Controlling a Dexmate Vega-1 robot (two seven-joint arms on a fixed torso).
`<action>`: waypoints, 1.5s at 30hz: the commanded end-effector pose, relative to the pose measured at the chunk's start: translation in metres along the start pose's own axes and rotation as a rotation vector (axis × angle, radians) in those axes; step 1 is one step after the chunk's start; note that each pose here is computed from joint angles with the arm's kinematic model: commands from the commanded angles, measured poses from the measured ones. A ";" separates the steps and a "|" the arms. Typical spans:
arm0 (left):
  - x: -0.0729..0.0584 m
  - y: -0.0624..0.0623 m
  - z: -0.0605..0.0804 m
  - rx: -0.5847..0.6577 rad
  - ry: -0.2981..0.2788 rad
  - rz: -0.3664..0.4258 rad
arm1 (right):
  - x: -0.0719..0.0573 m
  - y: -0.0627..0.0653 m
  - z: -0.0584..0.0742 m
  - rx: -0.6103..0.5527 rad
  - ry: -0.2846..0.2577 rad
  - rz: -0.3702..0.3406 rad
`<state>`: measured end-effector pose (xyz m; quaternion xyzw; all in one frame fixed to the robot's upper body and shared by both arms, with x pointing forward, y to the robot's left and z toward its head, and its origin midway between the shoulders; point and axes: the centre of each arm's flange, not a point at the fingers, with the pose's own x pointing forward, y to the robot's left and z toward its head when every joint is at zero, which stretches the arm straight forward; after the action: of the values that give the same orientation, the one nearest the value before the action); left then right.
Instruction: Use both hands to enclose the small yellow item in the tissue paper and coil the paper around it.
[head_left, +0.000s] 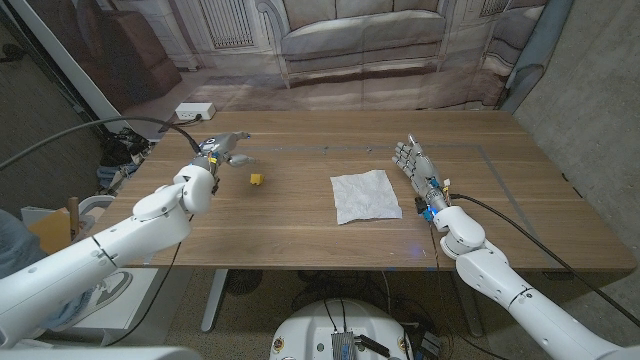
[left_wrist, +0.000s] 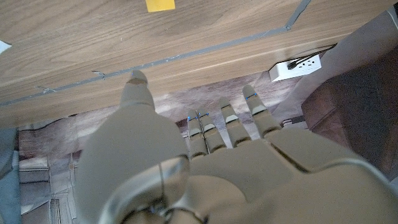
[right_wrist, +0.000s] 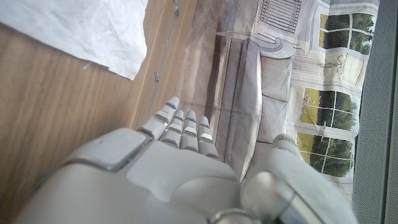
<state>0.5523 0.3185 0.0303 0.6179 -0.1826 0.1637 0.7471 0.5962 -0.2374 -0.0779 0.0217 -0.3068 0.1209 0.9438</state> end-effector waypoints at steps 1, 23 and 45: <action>0.008 0.007 -0.003 0.029 0.023 -0.052 | 0.007 0.002 -0.002 0.006 0.014 0.007; 0.025 0.012 0.017 0.242 -0.014 -0.132 | 0.007 0.006 -0.001 0.010 0.008 0.000; 0.026 -0.013 0.028 0.277 -0.050 -0.203 | 0.005 0.010 -0.003 0.010 0.019 0.008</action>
<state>0.5706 0.2967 0.0468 0.7287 -0.1195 0.1193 0.6637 0.5984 -0.2288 -0.0751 0.0246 -0.3023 0.1230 0.9449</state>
